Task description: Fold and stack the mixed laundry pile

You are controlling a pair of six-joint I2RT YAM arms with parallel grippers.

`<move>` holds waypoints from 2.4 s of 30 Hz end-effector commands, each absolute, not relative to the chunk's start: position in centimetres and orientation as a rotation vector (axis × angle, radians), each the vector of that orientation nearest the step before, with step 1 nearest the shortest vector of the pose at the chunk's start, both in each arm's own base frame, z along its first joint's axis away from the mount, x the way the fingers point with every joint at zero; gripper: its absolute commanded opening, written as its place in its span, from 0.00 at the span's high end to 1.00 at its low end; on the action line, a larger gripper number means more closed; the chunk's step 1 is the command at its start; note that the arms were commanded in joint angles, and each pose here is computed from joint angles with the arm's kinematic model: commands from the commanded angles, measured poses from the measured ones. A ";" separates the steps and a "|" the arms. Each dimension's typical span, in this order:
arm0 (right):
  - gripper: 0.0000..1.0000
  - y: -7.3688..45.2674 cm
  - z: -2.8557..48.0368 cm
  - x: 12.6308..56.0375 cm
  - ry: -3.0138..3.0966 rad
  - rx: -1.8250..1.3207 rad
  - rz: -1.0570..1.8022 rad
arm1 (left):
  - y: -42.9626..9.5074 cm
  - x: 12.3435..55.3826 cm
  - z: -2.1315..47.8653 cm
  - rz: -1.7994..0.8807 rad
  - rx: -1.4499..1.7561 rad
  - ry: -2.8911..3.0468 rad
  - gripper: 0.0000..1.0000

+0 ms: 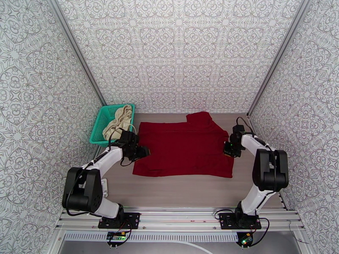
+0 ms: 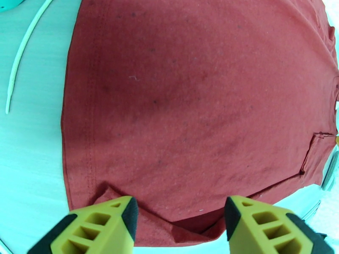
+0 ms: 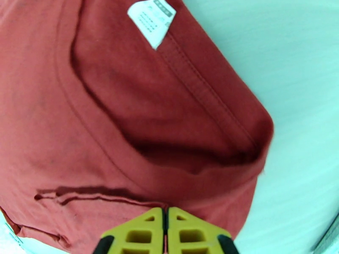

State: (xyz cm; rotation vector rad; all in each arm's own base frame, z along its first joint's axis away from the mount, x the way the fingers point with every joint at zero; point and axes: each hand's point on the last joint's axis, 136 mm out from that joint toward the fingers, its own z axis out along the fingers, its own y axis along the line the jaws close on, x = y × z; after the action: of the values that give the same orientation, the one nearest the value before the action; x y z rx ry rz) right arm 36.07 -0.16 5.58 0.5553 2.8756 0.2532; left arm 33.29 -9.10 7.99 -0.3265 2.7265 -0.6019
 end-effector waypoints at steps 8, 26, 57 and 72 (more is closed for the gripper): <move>1.00 1.7 8.9 33.0 2.832 0.517 0.367 | -5.5 28.0 5.8 -0.408 -0.555 2.803 0.38; 1.00 2.5 10.5 30.7 2.793 0.486 0.420 | -3.9 29.6 4.4 -0.337 -0.715 2.716 0.50; 1.00 2.6 10.7 30.7 2.783 0.478 0.430 | -5.0 29.3 3.9 -0.086 -0.459 2.869 0.95; 1.00 2.7 11.0 30.2 2.775 0.478 0.438 | -3.4 24.6 3.0 -0.269 -0.676 2.823 0.55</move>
State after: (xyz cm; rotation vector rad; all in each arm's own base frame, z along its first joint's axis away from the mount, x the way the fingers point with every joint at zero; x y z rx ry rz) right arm 30.92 2.19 10.83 0.4871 2.7701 0.4104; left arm 24.62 -2.29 3.42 -0.6483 2.8399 -0.1494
